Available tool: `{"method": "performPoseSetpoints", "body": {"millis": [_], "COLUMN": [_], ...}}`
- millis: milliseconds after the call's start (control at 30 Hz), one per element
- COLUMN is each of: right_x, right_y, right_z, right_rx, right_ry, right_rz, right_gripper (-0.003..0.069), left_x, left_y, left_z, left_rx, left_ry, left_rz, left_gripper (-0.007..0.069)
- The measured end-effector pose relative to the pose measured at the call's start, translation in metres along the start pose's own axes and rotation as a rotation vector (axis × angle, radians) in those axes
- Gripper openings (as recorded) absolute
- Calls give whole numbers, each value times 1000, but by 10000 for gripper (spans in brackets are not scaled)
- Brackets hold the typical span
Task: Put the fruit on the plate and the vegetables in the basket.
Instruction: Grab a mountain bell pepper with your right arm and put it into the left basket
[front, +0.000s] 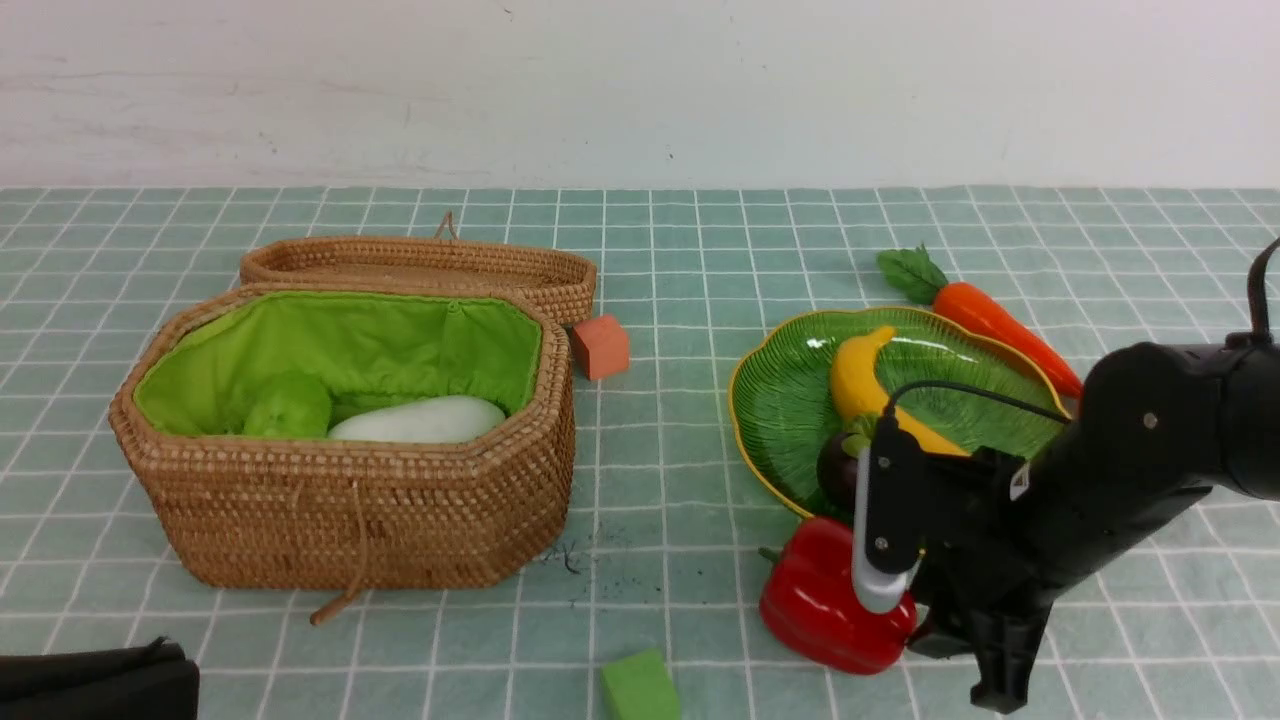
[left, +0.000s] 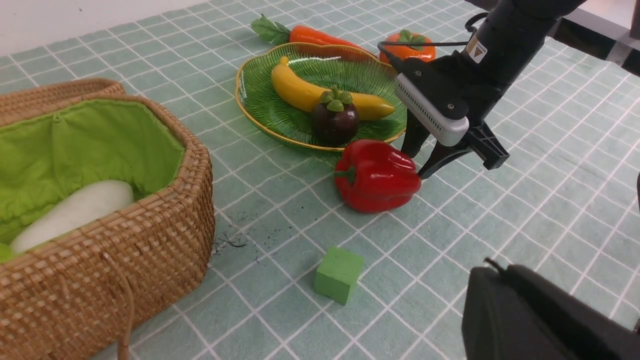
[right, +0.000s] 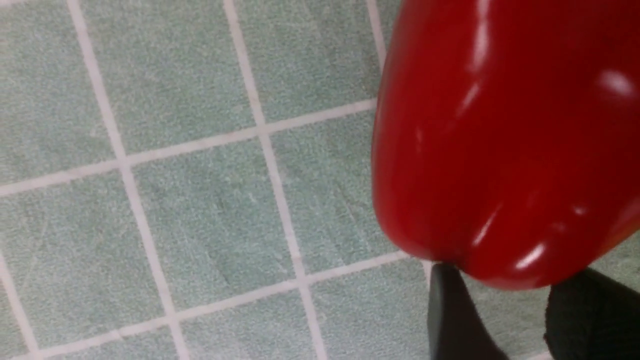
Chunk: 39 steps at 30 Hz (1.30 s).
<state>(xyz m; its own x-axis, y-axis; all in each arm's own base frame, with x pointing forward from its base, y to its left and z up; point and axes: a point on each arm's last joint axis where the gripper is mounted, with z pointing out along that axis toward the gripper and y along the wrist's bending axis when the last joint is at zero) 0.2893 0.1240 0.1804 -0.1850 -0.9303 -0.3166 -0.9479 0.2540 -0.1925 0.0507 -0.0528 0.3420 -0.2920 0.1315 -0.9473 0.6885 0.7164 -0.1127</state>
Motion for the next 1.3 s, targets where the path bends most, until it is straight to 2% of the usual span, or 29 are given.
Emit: {"method": "performPoseSetpoints", "body": {"millis": [133,333,467,533,700,933,1300], "right_x": [0,-1,-8,-16,-32,-28,-28], "right_y": [3,13,17,21,25,18,18], "right_z": [-6,-30,-33,-31,-16,6,12], "right_rx": [-22,-66,-57,-40,34,99,98], "right_ry": [4,18,4,-14,-21,10,24], "right_rz": [84,439,615,652,609,643,626], "right_gripper": [339,647,675,675,675,675,675], "left_x": [0,0,0,0,-1,0,0], "left_y": [0,0,0,0,0,0,0], "left_z": [0,0,0,0,0,0,0], "left_rx": [0,1,1,1,3,2,3], "left_ry": [1,3,3,2,-11,4,4], "left_rz": [0,-2,-2,-2,-2,-2,-5], "left_gripper": [-6,-3,-3,-3,-2,-3,-3]}}
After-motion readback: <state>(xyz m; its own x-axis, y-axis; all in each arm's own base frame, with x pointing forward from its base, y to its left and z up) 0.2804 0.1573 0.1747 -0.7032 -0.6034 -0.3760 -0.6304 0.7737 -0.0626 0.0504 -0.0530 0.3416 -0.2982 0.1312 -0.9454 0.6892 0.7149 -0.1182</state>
